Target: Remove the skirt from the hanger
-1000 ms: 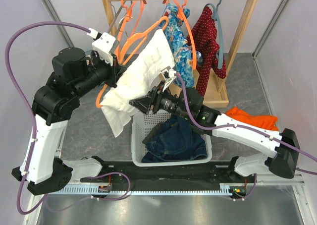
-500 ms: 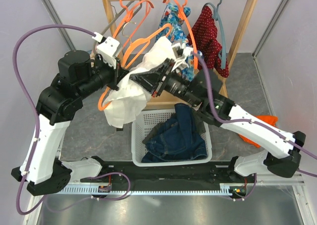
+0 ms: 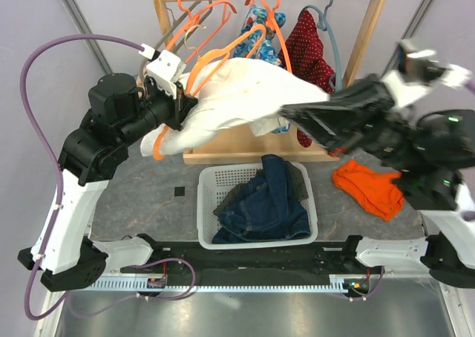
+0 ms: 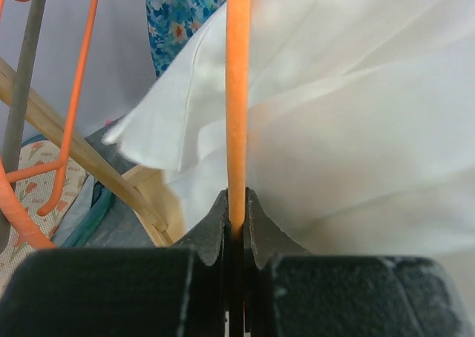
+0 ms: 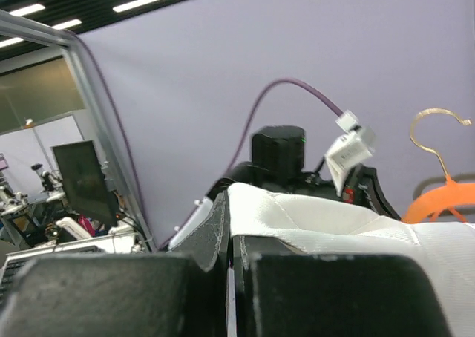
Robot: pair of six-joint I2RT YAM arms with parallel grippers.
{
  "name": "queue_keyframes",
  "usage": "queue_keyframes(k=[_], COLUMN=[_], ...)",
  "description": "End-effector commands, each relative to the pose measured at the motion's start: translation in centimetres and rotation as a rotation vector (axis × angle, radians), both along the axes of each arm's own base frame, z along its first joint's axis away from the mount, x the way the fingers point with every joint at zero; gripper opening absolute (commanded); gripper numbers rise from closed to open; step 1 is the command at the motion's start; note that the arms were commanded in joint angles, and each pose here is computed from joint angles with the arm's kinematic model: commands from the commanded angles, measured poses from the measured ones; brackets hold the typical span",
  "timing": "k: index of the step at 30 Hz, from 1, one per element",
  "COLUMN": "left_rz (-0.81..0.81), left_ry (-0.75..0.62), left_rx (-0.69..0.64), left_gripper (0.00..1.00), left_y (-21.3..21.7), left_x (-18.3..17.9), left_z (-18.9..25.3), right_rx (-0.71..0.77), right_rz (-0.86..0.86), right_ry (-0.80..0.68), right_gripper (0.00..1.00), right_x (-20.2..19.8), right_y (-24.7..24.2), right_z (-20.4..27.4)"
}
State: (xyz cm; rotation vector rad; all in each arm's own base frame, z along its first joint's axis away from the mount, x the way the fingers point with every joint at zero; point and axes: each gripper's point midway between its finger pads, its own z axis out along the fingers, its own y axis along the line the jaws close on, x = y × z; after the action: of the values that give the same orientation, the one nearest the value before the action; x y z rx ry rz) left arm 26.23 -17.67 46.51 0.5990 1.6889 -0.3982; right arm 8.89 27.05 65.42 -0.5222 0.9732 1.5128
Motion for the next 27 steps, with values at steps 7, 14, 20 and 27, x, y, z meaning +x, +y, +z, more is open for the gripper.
queue_keyframes(k=[7,14,20,27], left_rz=[0.112,0.111,0.116,0.146], left_ry=[-0.028,-0.040,-0.054,-0.087], left_rx=[0.039,0.035,0.031,0.034], left_gripper=[0.02,0.02,0.02,0.02], left_y=[1.5,1.4,1.5,1.0], left_x=[2.1,2.2,2.3,4.4], left_z=[0.3,0.9,1.5,2.9], right_rx=[0.285,0.139,0.093,0.074], right_rz=[0.021,-0.027,-0.037,-0.037], right_ry=[-0.259,-0.162,-0.130,-0.109], right_gripper=[0.00,0.00,0.00,0.00], right_x=[-9.0,-5.0,-3.6,-2.7], right_y=[-13.3,-8.3,-6.3,-5.0], right_z=[8.0,4.8,3.9,3.3])
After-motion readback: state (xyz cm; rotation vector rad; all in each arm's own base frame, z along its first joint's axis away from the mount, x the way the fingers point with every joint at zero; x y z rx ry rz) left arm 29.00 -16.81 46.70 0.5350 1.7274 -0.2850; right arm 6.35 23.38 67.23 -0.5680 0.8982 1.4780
